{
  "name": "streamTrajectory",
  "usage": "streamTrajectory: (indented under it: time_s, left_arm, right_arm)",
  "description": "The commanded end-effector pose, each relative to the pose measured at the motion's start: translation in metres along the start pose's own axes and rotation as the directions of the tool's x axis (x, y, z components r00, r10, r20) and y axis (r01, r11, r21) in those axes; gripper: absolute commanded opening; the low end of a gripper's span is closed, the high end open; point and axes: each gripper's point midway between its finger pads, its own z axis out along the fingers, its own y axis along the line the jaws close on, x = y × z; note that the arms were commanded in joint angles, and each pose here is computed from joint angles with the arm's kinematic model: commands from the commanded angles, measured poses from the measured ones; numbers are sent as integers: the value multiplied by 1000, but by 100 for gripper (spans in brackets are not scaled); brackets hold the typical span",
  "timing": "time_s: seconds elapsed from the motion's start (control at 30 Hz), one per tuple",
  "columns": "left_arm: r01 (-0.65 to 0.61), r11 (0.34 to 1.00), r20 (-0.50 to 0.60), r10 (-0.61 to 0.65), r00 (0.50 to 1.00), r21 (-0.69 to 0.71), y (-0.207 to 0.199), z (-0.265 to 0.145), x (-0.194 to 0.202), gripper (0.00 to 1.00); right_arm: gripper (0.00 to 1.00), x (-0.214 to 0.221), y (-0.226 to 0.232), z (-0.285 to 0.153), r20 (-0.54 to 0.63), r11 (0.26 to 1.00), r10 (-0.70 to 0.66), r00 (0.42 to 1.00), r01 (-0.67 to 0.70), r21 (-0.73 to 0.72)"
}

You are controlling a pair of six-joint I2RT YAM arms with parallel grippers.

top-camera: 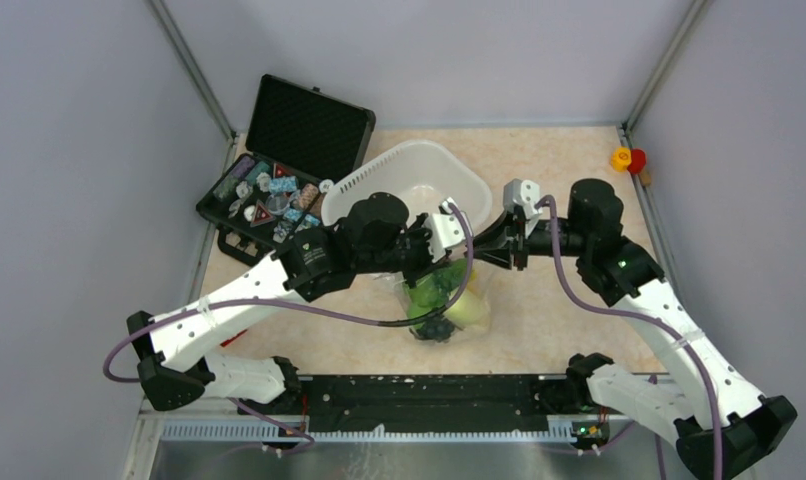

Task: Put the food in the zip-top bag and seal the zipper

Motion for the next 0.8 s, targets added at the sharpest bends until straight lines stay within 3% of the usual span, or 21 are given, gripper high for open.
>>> streamTrajectory:
  time_s: [0.0,0.13,0.77]
  left_arm:
    - [-3,999,130,8,991,-34,8,-7,-35,0]
    - [-3,999,136,8,991,-42,9,-9,-35,0]
    - [8,987,62,2,998,-162,22,-35,4,1]
  right_arm:
    - [17,-6,1,3,30,999,-44,999,45,-16]
    - [0,-4,-7,2,38,998,-49,998,47,40]
    - [0,7,-16,-14,9,980,-19,1000,17,201]
